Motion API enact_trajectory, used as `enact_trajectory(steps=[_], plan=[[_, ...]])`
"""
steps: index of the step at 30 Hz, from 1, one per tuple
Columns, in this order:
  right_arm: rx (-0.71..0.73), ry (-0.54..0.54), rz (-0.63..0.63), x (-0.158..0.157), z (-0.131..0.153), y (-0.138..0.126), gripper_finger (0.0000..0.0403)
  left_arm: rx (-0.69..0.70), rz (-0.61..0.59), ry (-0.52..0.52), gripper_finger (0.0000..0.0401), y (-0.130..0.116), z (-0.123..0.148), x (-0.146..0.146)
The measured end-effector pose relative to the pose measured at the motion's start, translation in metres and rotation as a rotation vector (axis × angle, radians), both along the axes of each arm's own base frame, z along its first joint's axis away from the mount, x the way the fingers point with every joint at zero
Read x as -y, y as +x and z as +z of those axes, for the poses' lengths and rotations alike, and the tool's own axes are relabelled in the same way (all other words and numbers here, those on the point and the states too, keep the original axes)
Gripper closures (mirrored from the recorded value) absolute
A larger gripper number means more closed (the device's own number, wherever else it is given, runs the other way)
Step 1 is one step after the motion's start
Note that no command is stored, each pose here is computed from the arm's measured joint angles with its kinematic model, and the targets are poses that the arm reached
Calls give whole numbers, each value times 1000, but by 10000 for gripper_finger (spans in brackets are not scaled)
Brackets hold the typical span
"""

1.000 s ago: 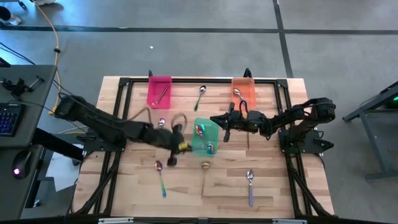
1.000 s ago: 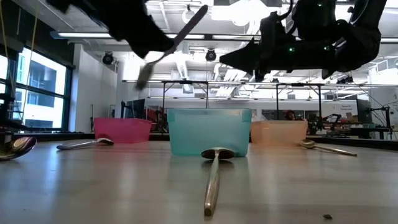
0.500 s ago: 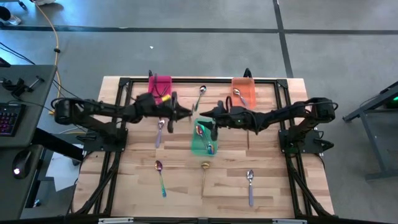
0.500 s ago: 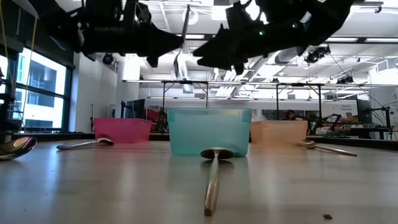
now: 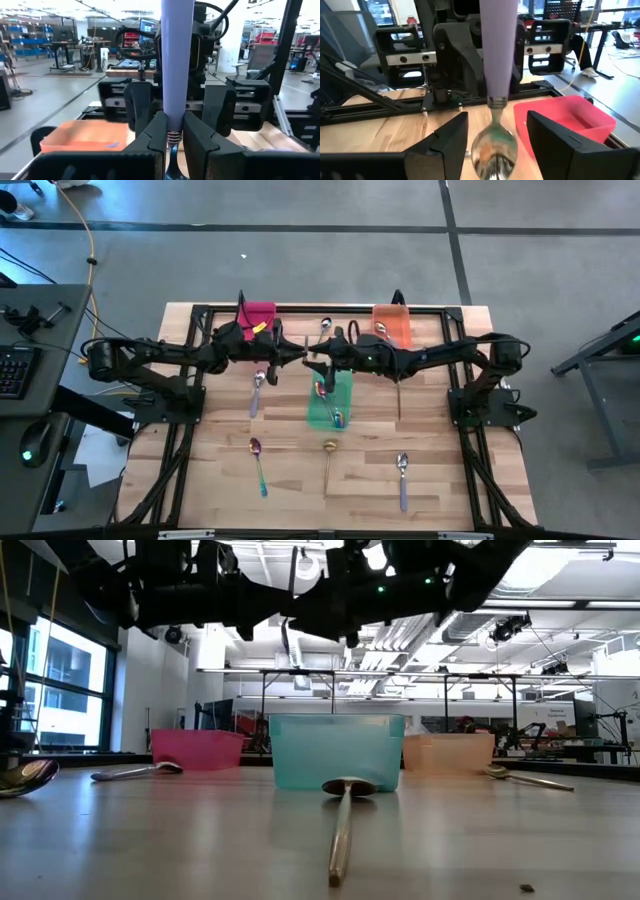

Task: Sort silverware by color (type)
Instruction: Put the bottom left purple spoon into the orange bin

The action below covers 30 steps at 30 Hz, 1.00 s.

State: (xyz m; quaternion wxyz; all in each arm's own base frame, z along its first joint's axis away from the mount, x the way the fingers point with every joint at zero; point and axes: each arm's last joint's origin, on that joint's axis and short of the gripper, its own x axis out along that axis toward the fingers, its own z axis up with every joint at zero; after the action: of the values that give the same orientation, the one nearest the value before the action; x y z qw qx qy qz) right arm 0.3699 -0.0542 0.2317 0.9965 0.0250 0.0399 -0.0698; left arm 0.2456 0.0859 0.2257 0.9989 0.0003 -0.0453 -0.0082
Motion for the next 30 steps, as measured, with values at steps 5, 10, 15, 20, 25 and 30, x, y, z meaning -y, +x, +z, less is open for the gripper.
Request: enact_trajectory(steps=[5,10,15,20,25,30], plan=[[9,-16,20,8,3,12,255,0,48,4,378,-4,0,-11],[21,-24,-8,17,7,15,347,16,54,-12,378,-9,2,-21],[31,-2,-20,32,8,12,387,40,73,-7,378,-12,4,-27],[12,13,-19,42,6,9,399,38,98,-8,328,-13,4,-29],[-4,33,-36,47,7,6,401,42,99,-15,267,-13,5,-29],[-24,29,-90,48,17,-1,402,29,102,-16,249,-14,1,-29]])
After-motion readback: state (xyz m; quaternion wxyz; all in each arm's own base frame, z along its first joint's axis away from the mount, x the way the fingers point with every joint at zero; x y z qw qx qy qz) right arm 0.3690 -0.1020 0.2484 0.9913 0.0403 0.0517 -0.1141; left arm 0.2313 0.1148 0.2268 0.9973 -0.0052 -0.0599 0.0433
